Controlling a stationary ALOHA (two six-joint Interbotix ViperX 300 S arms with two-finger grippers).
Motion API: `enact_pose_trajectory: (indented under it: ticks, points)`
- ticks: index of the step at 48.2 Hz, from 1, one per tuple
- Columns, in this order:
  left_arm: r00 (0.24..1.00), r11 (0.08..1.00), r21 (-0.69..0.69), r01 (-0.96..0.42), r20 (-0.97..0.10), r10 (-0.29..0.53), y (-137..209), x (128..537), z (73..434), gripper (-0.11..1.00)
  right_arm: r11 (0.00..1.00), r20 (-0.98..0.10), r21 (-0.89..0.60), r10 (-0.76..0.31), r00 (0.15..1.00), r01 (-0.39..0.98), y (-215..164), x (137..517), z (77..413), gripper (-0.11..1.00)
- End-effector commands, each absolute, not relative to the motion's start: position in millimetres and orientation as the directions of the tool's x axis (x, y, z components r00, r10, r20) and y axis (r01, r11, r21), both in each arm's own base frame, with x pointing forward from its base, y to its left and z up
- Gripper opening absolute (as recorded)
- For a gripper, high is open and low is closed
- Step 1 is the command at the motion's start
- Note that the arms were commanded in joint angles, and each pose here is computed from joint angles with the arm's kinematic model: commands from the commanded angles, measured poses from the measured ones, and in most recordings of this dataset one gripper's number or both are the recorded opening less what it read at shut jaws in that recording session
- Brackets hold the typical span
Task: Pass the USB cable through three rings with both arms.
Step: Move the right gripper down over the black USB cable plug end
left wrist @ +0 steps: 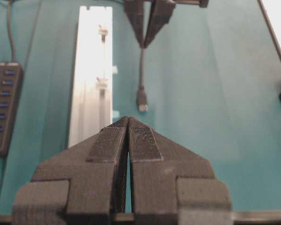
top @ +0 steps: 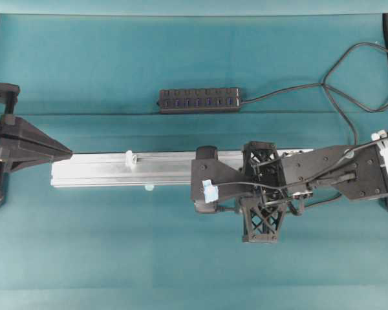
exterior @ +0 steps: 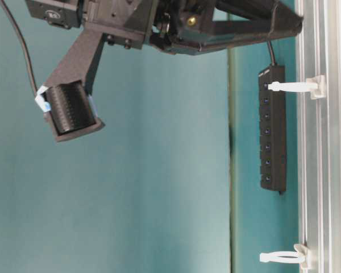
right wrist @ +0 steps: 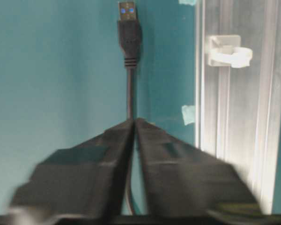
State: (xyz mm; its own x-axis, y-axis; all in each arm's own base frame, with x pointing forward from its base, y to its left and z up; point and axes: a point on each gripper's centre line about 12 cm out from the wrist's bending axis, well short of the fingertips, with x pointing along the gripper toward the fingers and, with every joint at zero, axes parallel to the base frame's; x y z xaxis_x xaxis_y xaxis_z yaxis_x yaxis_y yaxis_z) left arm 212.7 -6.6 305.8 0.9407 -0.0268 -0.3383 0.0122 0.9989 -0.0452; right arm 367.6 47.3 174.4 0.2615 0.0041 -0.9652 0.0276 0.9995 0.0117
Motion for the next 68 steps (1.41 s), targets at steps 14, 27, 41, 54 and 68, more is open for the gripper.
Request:
enact_pose_trajectory:
  ticks: [14, 27, 41, 54, 68]
  points:
    - [0.945, 0.999, -0.048, 0.01, -0.325, -0.025, -6, 214, 311, 0.02, 1.0, -0.965, 0.008, 0.001, 0.263, 0.026, 47, 370, 169, 0.77]
    - [0.945, 0.999, -0.048, 0.008, -0.327, -0.024, -6, 214, 310, 0.02, 1.0, -0.94, 0.023, 0.015, 0.34, 0.021, 48, 381, 169, 0.7]
    - [0.944, 0.999, -0.048, 0.01, -0.328, -0.025, -6, 215, 310, 0.02, 1.0, -0.947, 0.021, 0.014, 0.319, 0.018, 50, 386, 150, 0.69]
    - [0.943, 0.999, -0.048, 0.01, -0.333, -0.025, -6, 215, 309, 0.02, 1.0, -0.957, 0.016, 0.011, 0.29, 0.015, 50, 386, 126, 0.69]
    - [0.941, 0.999, -0.052, 0.006, -0.337, -0.024, -6, 215, 307, 0.02, 1.0, -0.954, 0.021, 0.014, 0.299, 0.018, 49, 383, 114, 0.69]
